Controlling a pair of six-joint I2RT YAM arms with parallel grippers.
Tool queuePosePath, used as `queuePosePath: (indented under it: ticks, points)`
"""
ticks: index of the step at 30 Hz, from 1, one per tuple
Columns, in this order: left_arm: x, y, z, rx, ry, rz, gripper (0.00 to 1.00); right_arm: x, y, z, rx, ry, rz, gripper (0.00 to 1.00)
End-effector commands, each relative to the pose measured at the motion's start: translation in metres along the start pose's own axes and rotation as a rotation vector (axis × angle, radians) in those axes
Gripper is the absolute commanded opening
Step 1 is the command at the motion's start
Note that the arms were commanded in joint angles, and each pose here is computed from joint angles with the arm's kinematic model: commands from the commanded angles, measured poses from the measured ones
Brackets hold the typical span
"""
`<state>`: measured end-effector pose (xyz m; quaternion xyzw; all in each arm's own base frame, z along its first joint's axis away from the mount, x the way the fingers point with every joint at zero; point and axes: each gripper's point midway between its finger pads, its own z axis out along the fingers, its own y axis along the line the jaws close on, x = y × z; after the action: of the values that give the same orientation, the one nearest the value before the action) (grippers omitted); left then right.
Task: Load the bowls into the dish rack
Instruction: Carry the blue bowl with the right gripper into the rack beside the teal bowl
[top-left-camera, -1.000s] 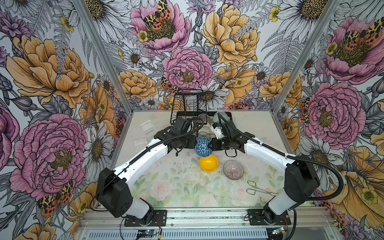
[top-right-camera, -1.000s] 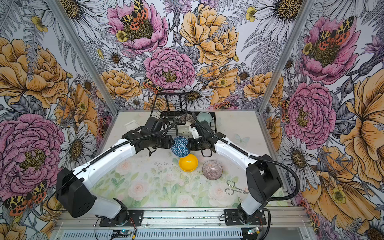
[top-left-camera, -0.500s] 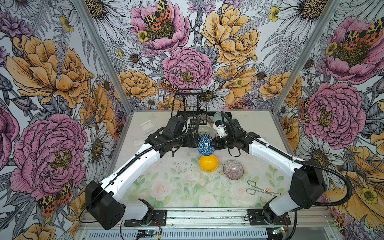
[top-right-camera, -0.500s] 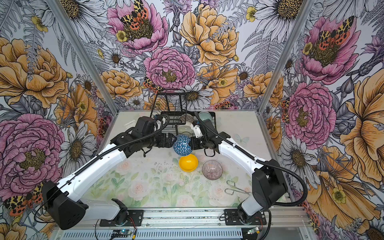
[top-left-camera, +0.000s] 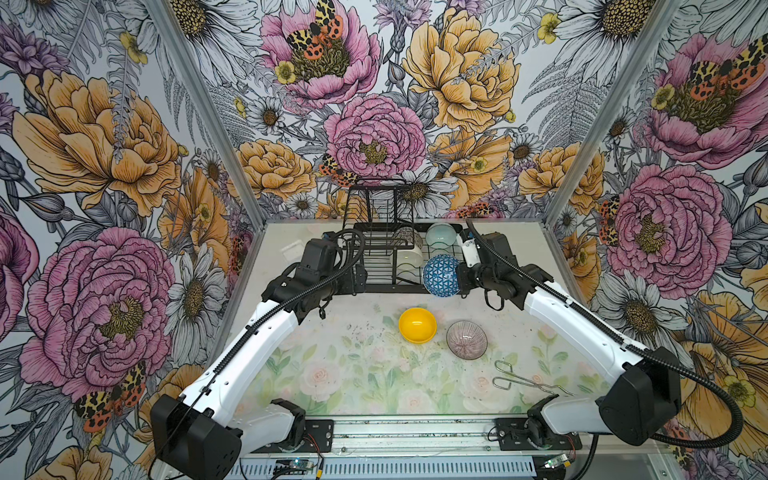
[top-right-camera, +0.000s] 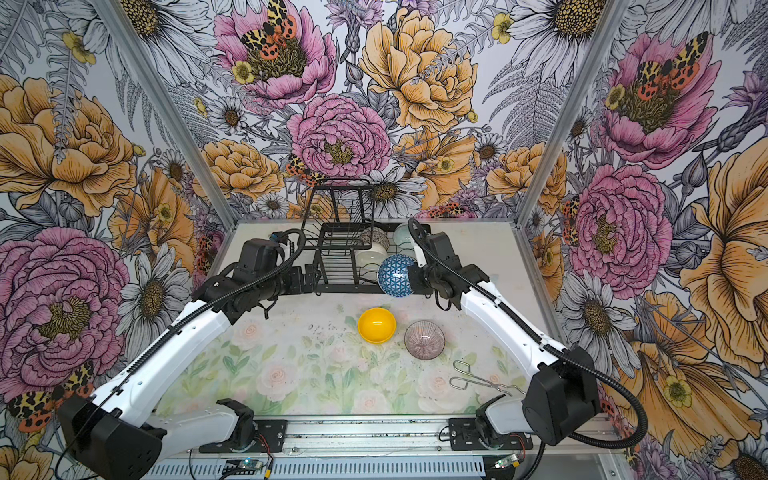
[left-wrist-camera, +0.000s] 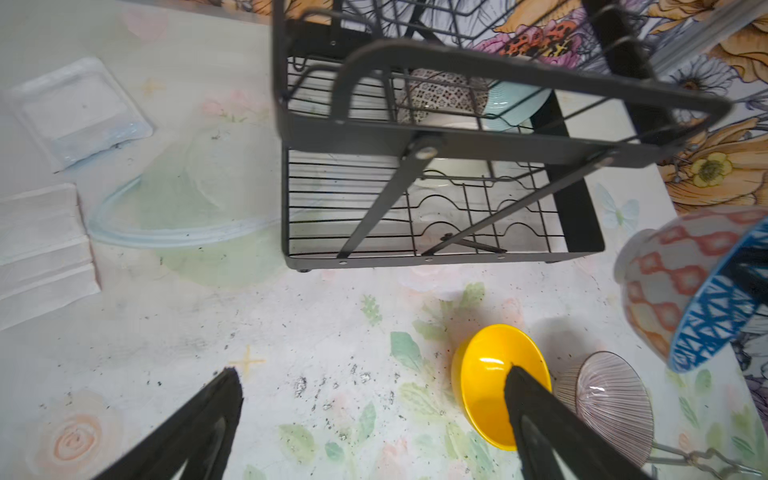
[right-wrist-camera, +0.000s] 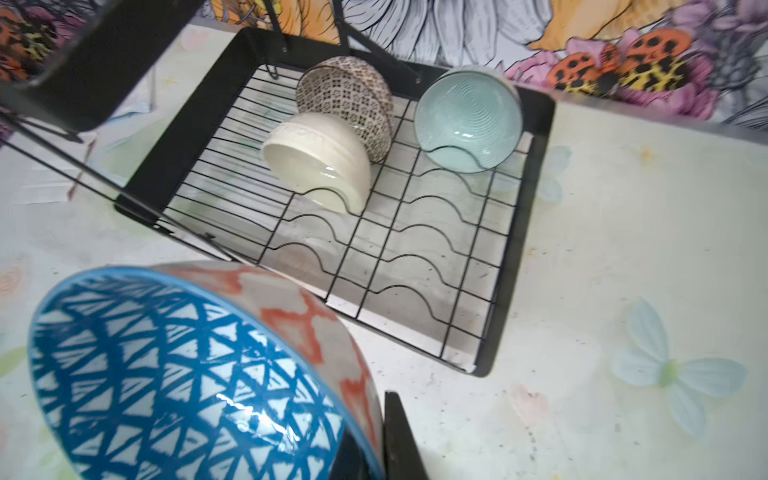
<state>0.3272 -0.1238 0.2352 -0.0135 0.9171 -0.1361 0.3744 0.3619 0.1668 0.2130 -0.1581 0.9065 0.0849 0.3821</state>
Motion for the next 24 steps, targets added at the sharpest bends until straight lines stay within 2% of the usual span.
queuePosePath:
  ticks: [1,6,13,19,24]
  points:
    - [0.004,0.034,0.004,-0.099,0.001,-0.044,0.99,-0.038,-0.03,-0.015,0.18,-0.138,-0.1,0.0]
    - [0.004,0.073,0.013,-0.196,0.01,-0.102,0.99,-0.061,-0.053,-0.008,0.316,-0.243,-0.175,0.0]
    - [0.013,0.094,0.037,-0.207,0.09,-0.13,0.99,-0.088,-0.055,0.011,0.408,-0.464,-0.408,0.0]
    - [0.025,0.1,0.051,-0.224,0.142,-0.133,0.99,-0.11,-0.064,0.032,0.521,-0.528,-0.556,0.0]
    - [0.03,0.103,0.055,-0.229,0.159,-0.13,0.99,-0.122,-0.066,0.052,0.532,-0.572,-0.621,0.0]
